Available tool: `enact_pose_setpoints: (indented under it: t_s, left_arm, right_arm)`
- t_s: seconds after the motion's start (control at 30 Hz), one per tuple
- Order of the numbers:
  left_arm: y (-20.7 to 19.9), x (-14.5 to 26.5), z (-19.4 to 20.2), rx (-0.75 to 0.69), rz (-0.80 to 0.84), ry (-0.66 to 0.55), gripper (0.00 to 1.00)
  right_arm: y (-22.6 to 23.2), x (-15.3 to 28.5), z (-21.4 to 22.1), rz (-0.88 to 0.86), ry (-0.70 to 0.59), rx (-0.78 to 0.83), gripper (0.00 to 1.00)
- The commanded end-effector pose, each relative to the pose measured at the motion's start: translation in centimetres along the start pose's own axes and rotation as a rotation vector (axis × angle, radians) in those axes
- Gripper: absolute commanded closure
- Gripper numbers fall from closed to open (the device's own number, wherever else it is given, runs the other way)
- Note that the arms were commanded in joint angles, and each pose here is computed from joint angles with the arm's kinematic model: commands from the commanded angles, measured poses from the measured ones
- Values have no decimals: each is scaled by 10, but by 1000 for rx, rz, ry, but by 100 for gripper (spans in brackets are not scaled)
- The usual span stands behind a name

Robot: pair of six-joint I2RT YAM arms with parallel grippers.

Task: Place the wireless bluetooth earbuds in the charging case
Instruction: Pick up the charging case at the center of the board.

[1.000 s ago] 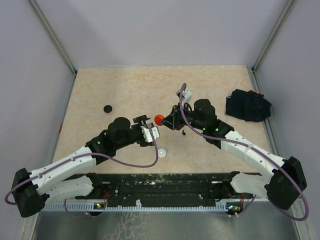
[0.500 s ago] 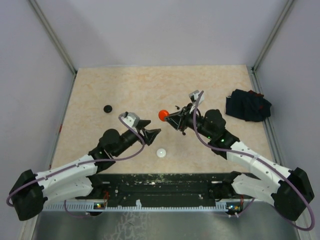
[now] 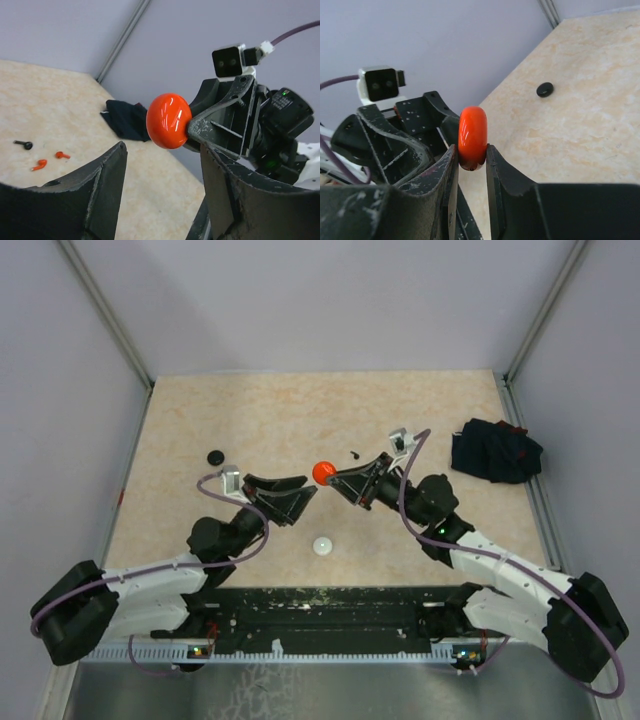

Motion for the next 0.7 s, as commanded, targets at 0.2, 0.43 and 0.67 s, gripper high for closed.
enact_pose_setpoints:
  t_s: [0.2, 0.43, 0.67]
  left_arm:
    - [-44, -5, -27, 177, 249, -149, 40]
    - [-55, -10, -24, 189, 306, -119, 47]
    - [-61, -15, -24, 216, 342, -111, 59]
  right_arm:
    - [36, 4, -39, -193, -177, -50, 100]
    - [39, 3, -36, -215, -174, -71, 100]
    - [39, 0, -32, -218, -163, -68, 100]
Point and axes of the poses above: each gripper's point midway between its finger pads, its own x axis back along the fingers, its own y axis along the line the jaws close on, z = x × y, the point moved 3 cm from there along x, back along the fingers, and after that the axes turned 10 degrees about x, right-handed, at the moved point
